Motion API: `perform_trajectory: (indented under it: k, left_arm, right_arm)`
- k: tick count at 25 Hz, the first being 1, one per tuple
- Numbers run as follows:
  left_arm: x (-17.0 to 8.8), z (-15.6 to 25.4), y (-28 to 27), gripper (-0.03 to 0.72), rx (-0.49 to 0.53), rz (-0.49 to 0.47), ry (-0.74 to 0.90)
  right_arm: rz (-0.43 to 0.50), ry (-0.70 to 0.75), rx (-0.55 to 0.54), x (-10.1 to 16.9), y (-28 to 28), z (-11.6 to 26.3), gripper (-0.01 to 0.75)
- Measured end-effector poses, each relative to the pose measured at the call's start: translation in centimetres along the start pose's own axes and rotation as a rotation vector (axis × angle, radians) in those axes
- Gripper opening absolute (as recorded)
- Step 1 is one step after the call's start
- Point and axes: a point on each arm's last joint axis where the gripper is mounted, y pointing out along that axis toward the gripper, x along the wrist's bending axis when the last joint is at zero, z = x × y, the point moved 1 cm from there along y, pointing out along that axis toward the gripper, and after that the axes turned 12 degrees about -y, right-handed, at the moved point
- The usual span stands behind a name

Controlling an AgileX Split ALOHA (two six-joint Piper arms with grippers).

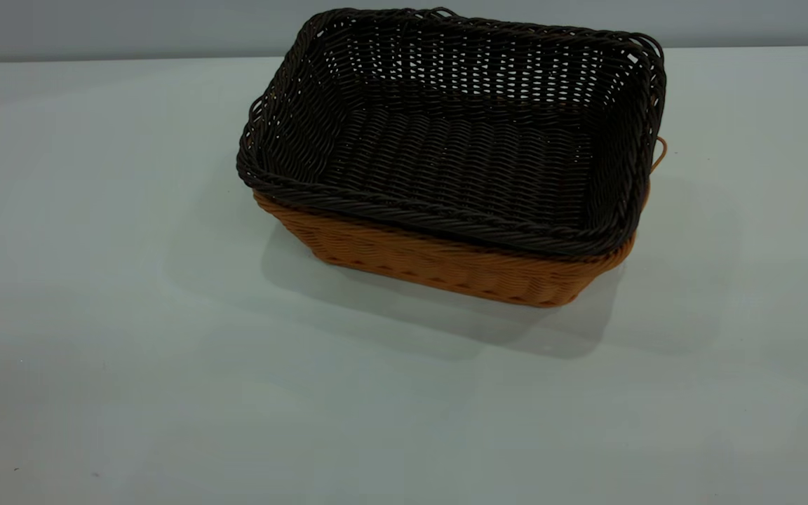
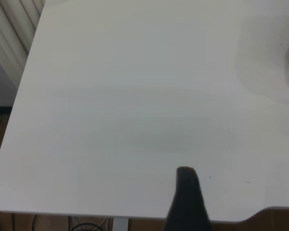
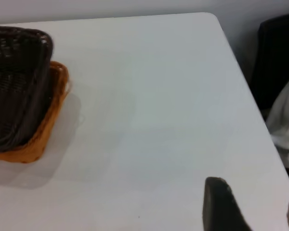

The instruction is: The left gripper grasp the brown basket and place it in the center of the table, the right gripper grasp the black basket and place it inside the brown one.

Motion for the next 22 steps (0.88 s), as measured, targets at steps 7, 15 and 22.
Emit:
perform_trajectory:
  k: [7,15,22]
  left_arm:
    - [0.01,0.00,0.00,0.510,0.000,-0.001,0.001]
    - [0.01,0.00,0.00,0.510,0.000,-0.001,0.001]
    - [0.01,0.00,0.00,0.510,0.000,-0.001,0.001]
  right_arm:
    - [-0.061,-0.038,-0.016,0.01,-0.02,0.00,0.239]
    - [-0.062,-0.039,-0.016,0.01,-0.02,0.00,0.239]
    - [-0.062,-0.039,-0.016,0.01,-0.02,0.00,0.239]
